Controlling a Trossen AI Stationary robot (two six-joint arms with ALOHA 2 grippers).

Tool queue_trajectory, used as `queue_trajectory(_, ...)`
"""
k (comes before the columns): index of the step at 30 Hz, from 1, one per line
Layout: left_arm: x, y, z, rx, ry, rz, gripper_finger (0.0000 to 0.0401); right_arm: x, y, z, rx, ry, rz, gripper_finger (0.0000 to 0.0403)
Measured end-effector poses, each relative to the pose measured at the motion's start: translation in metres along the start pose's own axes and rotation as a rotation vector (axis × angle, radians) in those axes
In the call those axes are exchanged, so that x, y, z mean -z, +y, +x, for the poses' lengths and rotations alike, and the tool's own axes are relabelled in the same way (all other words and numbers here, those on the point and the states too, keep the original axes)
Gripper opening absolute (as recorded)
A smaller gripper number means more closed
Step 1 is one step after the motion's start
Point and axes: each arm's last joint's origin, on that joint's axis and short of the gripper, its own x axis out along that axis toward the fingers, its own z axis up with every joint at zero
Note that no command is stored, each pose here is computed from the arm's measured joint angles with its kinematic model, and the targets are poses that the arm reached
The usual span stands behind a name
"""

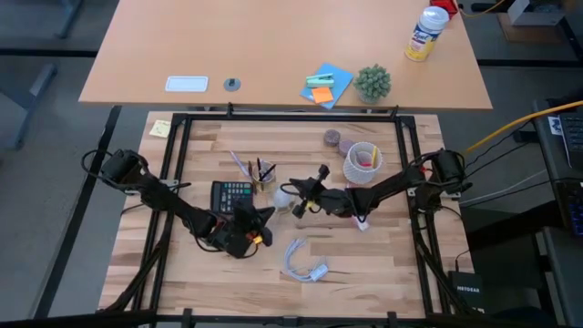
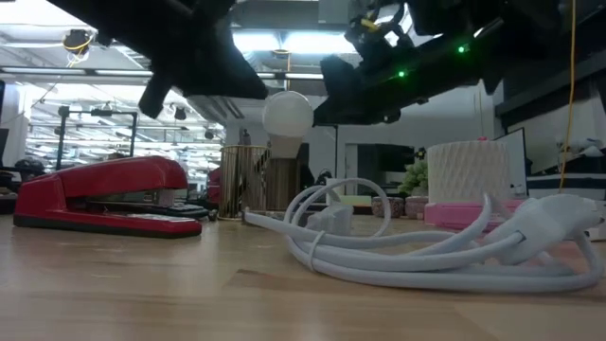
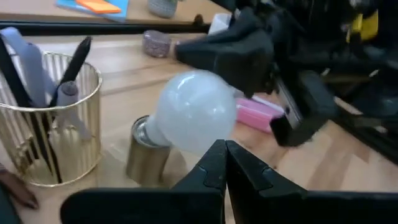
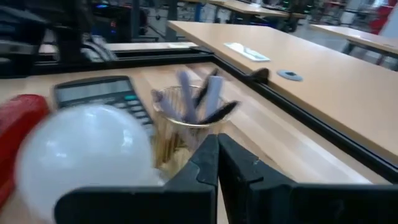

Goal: Screw lightbulb
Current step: Remove the white lightbulb from the gold lamp, then return to Home Position

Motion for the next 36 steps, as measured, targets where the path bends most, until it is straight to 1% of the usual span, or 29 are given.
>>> queue_trajectory(4,0.0,-0.003,-0.004,0.015,-0.018,0.013,0.0,-0.003,0.001,-0.002,-0.022,-0.011,0.003,0.0007)
queue_trajectory(13,-0.001,-0.001,-0.001,-0.012,-0.039,0.024,0.0,-0.002,0.003,-0.001,-0.072,-0.003,0.001,0.0007)
queue_trajectory(17,-0.001,-0.002,-0.002,-0.011,-0.038,0.026,0.0,-0.002,0.005,-0.002,-0.143,0.002,0.0,0.0007)
queue_trajectory(21,-0.001,-0.002,-0.003,-0.008,-0.037,0.027,0.0,-0.006,0.007,-0.004,-0.269,-0.003,0.006,0.0007)
queue_trajectory(25,-0.001,-0.002,-0.003,-0.007,-0.036,0.028,0.0,-0.021,0.006,-0.011,-0.395,-0.039,0.029,0.0007)
queue_trajectory(28,0.001,-0.003,-0.007,0.005,-0.032,0.067,0.0,-0.035,0.005,-0.021,-0.495,-0.058,0.036,0.0007)
queue_trajectory(30,-0.001,-0.005,-0.013,0.023,-0.031,0.096,0.0,-0.046,0.003,-0.031,-0.52,-0.065,0.035,0.0007)
queue_trajectory(33,-0.017,-0.009,-0.027,0.049,-0.059,0.14,0.0,-0.066,-0.004,-0.051,-0.538,-0.083,0.004,0.0007)
queue_trajectory(36,-0.045,-0.009,-0.045,0.05,-0.127,0.211,0.0,-0.09,-0.018,-0.075,-0.528,-0.137,-0.041,0.0007)
